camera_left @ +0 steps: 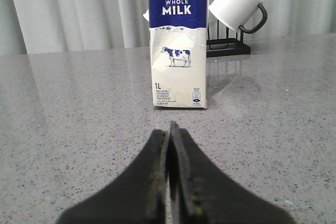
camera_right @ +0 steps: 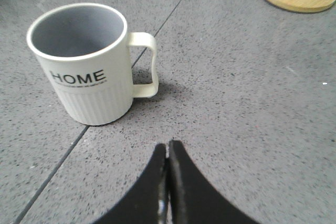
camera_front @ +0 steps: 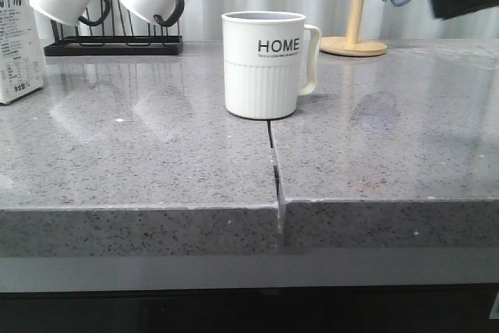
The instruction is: Place milk next to cup
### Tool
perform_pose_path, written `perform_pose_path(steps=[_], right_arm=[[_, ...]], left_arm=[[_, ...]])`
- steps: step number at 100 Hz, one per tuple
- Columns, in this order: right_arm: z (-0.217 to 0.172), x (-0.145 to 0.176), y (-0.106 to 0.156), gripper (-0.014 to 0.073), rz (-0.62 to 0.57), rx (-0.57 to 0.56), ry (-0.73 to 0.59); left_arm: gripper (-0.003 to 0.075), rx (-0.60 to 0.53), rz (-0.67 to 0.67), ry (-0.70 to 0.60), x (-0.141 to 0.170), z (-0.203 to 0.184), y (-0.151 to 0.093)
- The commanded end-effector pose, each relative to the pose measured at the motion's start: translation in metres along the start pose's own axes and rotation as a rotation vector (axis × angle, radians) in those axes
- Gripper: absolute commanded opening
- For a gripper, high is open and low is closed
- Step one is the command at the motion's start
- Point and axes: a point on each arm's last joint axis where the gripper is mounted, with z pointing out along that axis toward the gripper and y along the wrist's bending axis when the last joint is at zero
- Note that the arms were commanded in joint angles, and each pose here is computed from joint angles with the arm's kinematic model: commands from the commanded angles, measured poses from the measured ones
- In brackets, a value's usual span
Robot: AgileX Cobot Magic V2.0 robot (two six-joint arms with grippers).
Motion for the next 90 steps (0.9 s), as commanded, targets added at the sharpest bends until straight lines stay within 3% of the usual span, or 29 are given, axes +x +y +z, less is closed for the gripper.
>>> perform_pose_path(steps=[1,49,71,90], right_arm=[[-0.025,-0.013,0.0,-0.0067,-0.002,-0.003,-0.107],[-0.124,0.041,-0.003,-0.0067,0.049,-0.007,-0.279],[-0.136,0.064,-0.004,-0.0067,0.05,-0.01,-0.34],[-0.136,0.065,-0.004,-0.0067,0.05,-0.01,-0.339]], left_arm=[[-0.0021,-0.003,-0.005,-0.077,0.004,-0.001,0.0],[-0.0021,-0.003,-0.003,-0.082,0.003,-0.001,0.0],[-0.0021,-0.006,-0.003,-0.148,-0.003,-0.002,0.0],[-0.0021,-0.006,-0.003,-0.178,-0.031,-0.005,0.001]])
